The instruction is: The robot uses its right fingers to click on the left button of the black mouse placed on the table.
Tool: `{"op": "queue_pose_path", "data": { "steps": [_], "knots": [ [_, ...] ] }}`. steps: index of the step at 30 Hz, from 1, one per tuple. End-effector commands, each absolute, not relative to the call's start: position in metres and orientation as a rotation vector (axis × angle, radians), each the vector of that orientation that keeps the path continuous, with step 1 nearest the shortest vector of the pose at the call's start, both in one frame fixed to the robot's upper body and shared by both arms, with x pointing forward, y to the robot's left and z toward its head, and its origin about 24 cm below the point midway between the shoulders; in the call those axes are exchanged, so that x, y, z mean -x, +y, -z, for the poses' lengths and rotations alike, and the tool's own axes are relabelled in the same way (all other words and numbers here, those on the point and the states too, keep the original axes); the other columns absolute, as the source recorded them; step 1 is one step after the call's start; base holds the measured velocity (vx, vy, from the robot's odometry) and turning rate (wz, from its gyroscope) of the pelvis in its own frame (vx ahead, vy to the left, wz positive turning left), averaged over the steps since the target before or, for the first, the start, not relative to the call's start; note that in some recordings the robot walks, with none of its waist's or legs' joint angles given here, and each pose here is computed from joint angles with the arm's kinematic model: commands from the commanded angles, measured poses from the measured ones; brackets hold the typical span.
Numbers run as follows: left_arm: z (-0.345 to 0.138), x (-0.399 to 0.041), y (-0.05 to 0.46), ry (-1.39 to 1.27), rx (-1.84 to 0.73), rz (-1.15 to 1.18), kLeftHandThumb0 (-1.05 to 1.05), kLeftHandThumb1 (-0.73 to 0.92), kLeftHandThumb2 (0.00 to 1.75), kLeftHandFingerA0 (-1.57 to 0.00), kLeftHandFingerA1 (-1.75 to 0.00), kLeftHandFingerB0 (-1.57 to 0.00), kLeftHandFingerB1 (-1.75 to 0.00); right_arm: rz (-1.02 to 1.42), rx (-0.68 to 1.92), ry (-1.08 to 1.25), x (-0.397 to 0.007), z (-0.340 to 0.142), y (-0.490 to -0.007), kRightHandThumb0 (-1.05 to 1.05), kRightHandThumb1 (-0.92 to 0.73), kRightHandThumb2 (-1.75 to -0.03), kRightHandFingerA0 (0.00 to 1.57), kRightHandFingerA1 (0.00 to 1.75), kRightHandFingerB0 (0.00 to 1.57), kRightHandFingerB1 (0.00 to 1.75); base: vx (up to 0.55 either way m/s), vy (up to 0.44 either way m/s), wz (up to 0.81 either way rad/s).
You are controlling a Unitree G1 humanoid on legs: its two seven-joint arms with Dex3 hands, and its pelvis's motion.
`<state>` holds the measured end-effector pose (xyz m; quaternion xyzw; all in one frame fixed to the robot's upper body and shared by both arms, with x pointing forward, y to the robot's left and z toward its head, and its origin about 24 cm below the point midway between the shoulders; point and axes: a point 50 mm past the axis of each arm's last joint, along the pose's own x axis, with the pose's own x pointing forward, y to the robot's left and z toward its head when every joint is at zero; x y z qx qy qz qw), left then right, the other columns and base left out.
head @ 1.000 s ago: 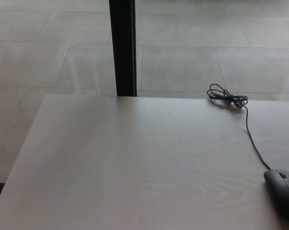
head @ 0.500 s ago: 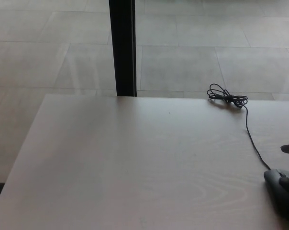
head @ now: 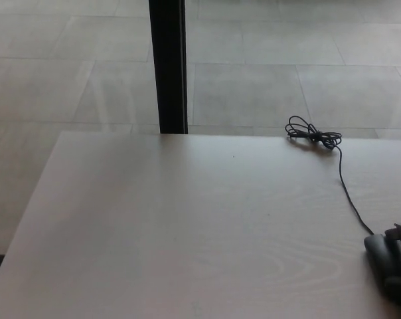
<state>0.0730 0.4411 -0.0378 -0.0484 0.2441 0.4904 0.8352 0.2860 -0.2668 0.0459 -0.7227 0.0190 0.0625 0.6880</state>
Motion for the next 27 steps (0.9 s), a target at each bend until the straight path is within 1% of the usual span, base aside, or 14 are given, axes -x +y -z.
{"op": "queue_pose_path", "data": {
  "steps": [1,6,7,9,10,12,14,15,17,18,22,23,25,27],
  "knots": [
    [0.029,-0.072,0.448,0.476,0.083,-1.043,-0.64,0.75,0.62,-0.75,-0.56,-0.65,-0.49,-0.158,1.672,0.024,-0.286,-0.045,-0.267,-0.85,-0.9,-0.69,0.42,0.45,0.43,0.33,0.0,0.0,0.0],
    [0.028,-0.072,0.45,0.485,0.082,-1.047,-0.64,0.76,0.63,-0.81,-0.58,-0.67,-0.49,-0.162,1.665,0.035,-0.283,-0.042,-0.27,-0.79,-0.69,-1.11,0.37,0.57,0.37,0.5,0.0,0.0,0.0],
    [0.028,-0.072,0.45,0.483,0.079,-1.049,-0.63,0.77,0.63,-0.79,-0.57,-0.67,-0.49,-0.163,1.659,0.032,-0.283,-0.042,-0.27,-0.82,-0.88,-0.67,0.39,0.46,0.44,0.34,0.0,0.0,0.0],
    [0.028,-0.072,0.45,0.476,0.085,-1.047,-0.65,0.75,0.63,-0.77,-0.55,-0.72,-0.5,-0.172,1.667,0.037,-0.282,-0.042,-0.27,-0.84,-0.76,-1.15,0.35,0.56,0.33,0.47,0.0,0.0,0.0],
    [0.027,-0.073,0.45,0.478,0.076,-1.053,-0.65,0.75,0.63,-0.8,-0.57,-0.73,-0.51,-0.176,1.676,0.031,-0.283,-0.041,-0.268,-0.82,-0.89,-0.67,0.41,0.45,0.43,0.34,0.0,0.0,0.0],
    [0.027,-0.073,0.45,0.48,0.081,-1.058,-0.65,0.75,0.62,-0.81,-0.57,-0.73,-0.51,-0.178,1.675,0.026,-0.283,-0.041,-0.266,-0.81,-0.89,-0.67,0.41,0.45,0.42,0.33,0.0,0.0,0.0],
    [0.029,-0.072,0.449,0.479,0.089,-1.056,-0.63,0.75,0.63,-0.79,-0.56,-0.71,-0.51,-0.189,1.678,0.034,-0.283,-0.041,-0.264,-0.85,-0.76,-1.15,0.35,0.55,0.32,0.46,0.0,0.0,0.0],
    [0.029,-0.072,0.449,0.48,0.088,-1.056,-0.63,0.75,0.63,-0.79,-0.56,-0.72,-0.52,-0.192,1.675,0.036,-0.283,-0.041,-0.263,-0.82,-0.9,-0.68,0.39,0.43,0.41,0.33,0.0,0.0,0.0],
    [0.029,-0.072,0.449,0.483,0.08,-1.047,-0.62,0.76,0.63,-0.78,-0.56,-0.65,-0.49,-0.2,1.672,0.045,-0.284,-0.042,-0.262,-0.82,-0.9,-0.68,0.39,0.43,0.4,0.33,0.0,0.0,0.0],
    [0.028,-0.072,0.449,0.484,0.075,-1.04,-0.62,0.78,0.63,-0.77,-0.54,-0.65,-0.49,-0.203,1.676,0.043,-0.285,-0.041,-0.26,-0.85,-0.77,-1.15,0.35,0.54,0.31,0.46,0.0,0.0,0.0],
    [0.027,-0.073,0.45,0.468,0.092,-1.034,-0.64,0.77,0.63,-0.77,-0.57,-0.68,-0.5,-0.214,1.68,0.047,-0.283,-0.036,-0.261,-0.83,-0.74,-1.13,0.34,0.54,0.31,0.46,0.0,0.0,0.0],
    [0.027,-0.074,0.45,0.472,0.091,-1.037,-0.64,0.76,0.63,-0.77,-0.56,-0.68,-0.49,-0.214,1.674,0.044,-0.283,-0.035,-0.261,-0.82,-0.87,-0.67,0.42,0.44,0.43,0.33,0.0,0.0,0.0],
    [0.027,-0.074,0.45,0.479,0.075,-1.036,-0.64,0.76,0.63,-0.74,-0.55,-0.59,-0.47,-0.222,1.683,0.039,-0.283,-0.034,-0.26,-0.78,-0.69,-1.1,0.37,0.56,0.35,0.49,0.0,0.0,0.0],
    [0.027,-0.074,0.45,0.472,0.088,-1.031,-0.62,0.77,0.63,-0.76,-0.53,-0.63,-0.48,-0.233,1.698,0.028,-0.282,-0.033,-0.258,-0.81,-0.89,-0.67,0.42,0.44,0.42,0.33,0.0,0.0,0.0]
  ]
}}
